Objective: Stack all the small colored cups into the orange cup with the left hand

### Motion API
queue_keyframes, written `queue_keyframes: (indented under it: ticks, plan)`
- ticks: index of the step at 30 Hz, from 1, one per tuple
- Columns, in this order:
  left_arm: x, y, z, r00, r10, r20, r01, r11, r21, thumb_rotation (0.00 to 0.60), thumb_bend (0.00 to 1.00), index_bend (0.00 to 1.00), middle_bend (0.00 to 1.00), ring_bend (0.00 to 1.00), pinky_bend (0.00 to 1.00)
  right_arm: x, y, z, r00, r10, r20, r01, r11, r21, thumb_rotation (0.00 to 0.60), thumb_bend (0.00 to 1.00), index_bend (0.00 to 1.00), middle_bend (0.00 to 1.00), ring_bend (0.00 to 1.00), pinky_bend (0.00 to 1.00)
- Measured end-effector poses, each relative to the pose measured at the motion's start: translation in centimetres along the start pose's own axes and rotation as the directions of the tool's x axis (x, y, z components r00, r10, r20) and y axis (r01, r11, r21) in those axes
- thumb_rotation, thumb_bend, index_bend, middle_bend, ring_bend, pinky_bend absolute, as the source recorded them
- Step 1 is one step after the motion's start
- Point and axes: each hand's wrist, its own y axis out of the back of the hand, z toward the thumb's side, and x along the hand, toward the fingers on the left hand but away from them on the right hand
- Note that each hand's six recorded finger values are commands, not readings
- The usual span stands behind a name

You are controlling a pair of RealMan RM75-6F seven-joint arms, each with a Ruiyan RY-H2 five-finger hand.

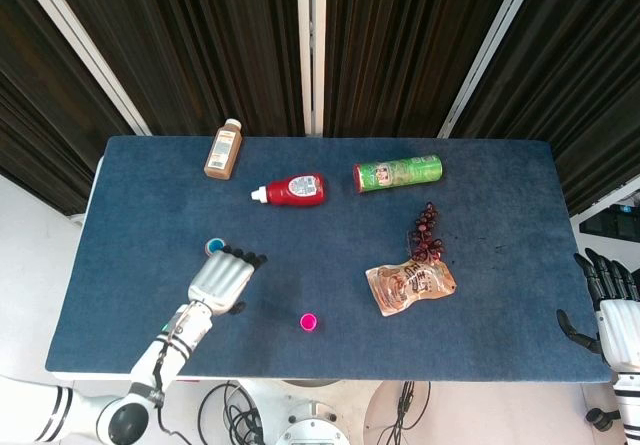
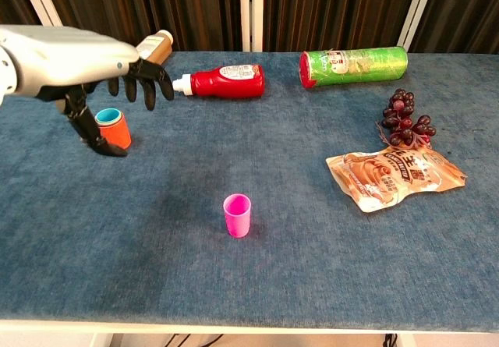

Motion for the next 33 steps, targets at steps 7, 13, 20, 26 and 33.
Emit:
queue_keyframes:
  ticks: [7,13,20,26,33]
  plan:
    - [-1.4,-3.4,2.8,0.996,-0.016,0.085,0.014,1.0,0.025,0.6,0.17,0.17,0.26,0.3,0.36,0.3,-0.5,0.0,1.0,0.015,-0.002,-0.015,1.0,-0.005,0.6,0.28,0.0,0.0,0.0,0.0]
    - [-0.8,-5.0,5.5,0.982,0.058,0.181,-0.07,0.996,0.059,0.6,0.17,0.16,0.25,0.31,0.37,0.7,-0.4,-0.3,1.0,0.01,0.005,-0.01,1.0,-0.008,0.6,0.28,0.0,0.0,0.0,0.0]
    - [0.2,-6.2,8.8,0.957,0.092,0.274,-0.116,0.991,0.073,0.6,0.17,0.19,0.27,0.34,0.39,0.8,-0.2,-0.6,1.0,0.008,0.011,-0.008,1.0,-0.011,0.6,0.28,0.0,0.0,0.0,0.0]
    - [1.4,-6.0,9.8,0.949,0.117,0.293,-0.146,0.986,0.079,0.6,0.18,0.2,0.28,0.34,0.4,0.9,-0.3,-0.9,1.0,0.012,0.018,-0.011,1.0,-0.012,0.6,0.28,0.0,0.0,0.0,0.0]
    - [2.5,-5.8,10.7,0.938,0.145,0.314,-0.173,0.983,0.065,0.6,0.2,0.29,0.32,0.39,0.44,1.0,-0.2,-1.3,1.0,0.008,0.029,-0.007,1.0,-0.014,0.6,0.28,0.0,0.0,0.0,0.0]
